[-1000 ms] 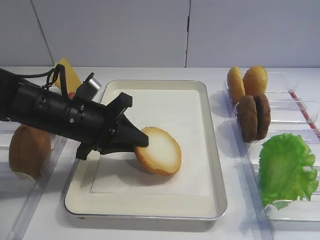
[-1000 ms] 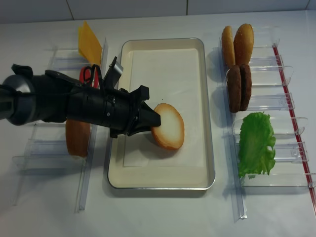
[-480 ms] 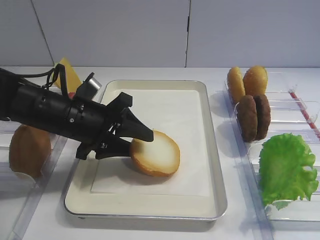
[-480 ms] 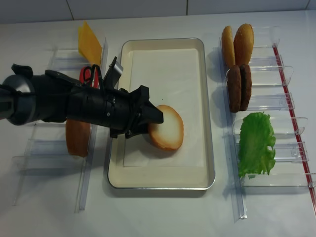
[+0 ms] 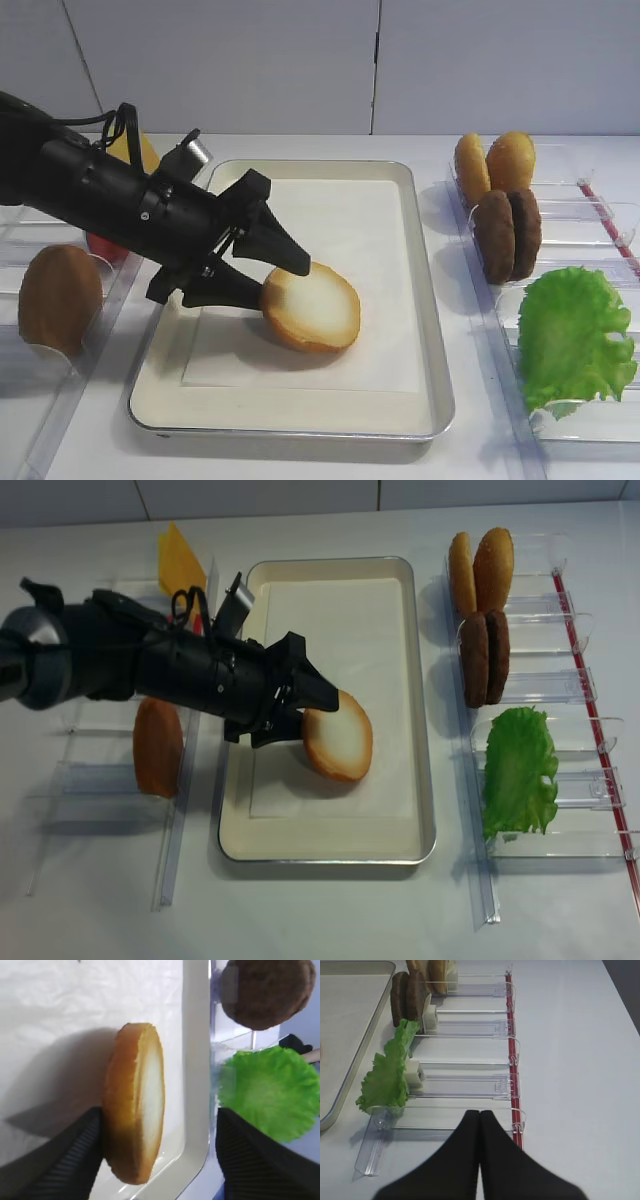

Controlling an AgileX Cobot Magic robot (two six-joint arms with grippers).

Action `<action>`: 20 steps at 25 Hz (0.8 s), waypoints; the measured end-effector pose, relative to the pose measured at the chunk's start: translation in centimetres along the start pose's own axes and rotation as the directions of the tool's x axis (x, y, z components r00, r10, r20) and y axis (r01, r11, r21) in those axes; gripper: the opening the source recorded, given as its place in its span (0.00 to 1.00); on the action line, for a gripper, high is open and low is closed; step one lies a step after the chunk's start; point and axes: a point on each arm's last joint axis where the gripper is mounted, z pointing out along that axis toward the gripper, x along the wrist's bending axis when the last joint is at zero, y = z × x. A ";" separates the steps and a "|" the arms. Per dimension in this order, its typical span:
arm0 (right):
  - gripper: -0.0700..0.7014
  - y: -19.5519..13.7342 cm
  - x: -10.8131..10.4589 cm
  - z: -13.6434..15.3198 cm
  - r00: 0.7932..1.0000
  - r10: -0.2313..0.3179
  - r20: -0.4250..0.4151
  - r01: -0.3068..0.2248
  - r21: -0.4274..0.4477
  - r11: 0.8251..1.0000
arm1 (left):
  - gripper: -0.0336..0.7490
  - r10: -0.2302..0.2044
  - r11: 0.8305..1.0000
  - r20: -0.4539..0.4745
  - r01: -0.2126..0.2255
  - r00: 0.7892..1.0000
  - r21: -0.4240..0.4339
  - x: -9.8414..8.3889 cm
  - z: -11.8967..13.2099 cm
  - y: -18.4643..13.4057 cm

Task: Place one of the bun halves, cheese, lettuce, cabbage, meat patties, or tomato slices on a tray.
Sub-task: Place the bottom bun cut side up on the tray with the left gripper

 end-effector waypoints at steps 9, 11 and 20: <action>0.05 0.0 0.0 0.0 1.000 0.000 0.000 0.000 0.000 1.000 | 0.65 0.010 0.997 -0.114 -0.001 0.993 0.073 -0.5 -0.8 0.7; 0.05 0.0 0.0 0.0 1.000 0.000 0.000 0.000 0.000 1.000 | 0.65 0.017 0.996 -0.151 -0.005 0.988 0.086 -0.7 -1.1 0.9; 0.05 0.0 0.0 0.0 1.000 0.000 0.000 0.000 0.000 1.000 | 0.65 0.115 0.992 -0.310 -0.092 0.944 0.087 -2.9 -4.1 1.8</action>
